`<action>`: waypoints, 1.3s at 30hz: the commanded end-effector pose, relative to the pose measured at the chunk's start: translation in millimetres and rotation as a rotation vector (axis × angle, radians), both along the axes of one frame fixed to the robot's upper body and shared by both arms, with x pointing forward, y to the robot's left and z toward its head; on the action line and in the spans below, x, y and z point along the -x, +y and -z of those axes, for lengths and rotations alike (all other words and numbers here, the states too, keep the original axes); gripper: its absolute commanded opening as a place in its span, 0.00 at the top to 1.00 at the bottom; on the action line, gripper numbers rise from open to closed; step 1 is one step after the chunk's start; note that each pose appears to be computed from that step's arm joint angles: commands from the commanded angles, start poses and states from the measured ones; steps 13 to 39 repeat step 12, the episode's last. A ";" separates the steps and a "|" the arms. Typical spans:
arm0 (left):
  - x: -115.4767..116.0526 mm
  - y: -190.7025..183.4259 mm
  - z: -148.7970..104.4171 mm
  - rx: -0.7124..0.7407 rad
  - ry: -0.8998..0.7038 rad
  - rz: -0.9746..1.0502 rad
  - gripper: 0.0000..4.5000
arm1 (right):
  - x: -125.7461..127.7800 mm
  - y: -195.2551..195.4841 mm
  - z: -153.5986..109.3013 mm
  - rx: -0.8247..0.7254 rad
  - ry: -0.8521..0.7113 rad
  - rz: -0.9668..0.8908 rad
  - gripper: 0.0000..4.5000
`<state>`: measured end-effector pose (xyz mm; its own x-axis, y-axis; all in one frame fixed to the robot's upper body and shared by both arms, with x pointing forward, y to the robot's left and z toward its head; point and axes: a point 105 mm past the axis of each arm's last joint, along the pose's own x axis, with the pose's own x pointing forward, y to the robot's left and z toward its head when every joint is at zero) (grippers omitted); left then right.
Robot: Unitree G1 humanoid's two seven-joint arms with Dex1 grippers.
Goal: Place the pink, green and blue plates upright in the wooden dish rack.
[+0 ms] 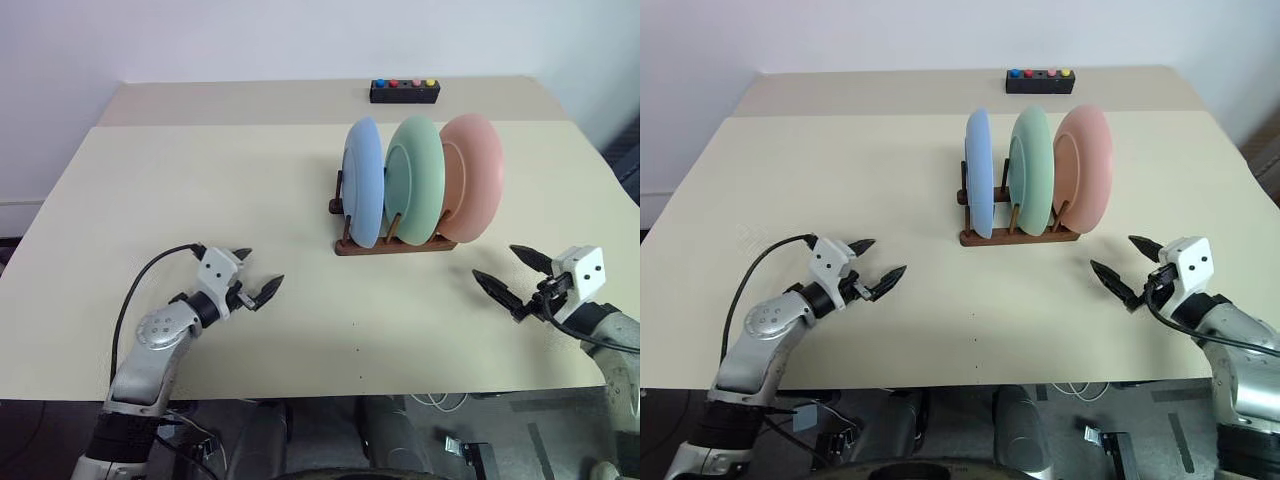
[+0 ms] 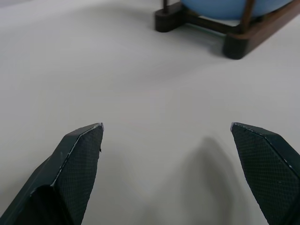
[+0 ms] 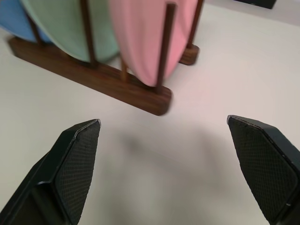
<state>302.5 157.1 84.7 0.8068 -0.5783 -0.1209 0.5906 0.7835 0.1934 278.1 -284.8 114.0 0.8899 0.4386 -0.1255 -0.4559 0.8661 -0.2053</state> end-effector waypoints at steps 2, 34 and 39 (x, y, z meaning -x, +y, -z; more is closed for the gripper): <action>1.7 10.1 -5.7 0.002 -0.039 -0.045 0.00 | -5.4 3.7 5.3 -0.001 -0.019 -0.026 0.02; 3.3 16.7 -9.2 0.008 -0.056 -0.090 0.00 | -22.6 0.7 4.0 -0.030 -0.035 -0.035 0.02; 3.3 16.7 -9.2 0.008 -0.056 -0.090 0.00 | -22.6 0.7 4.0 -0.030 -0.035 -0.035 0.02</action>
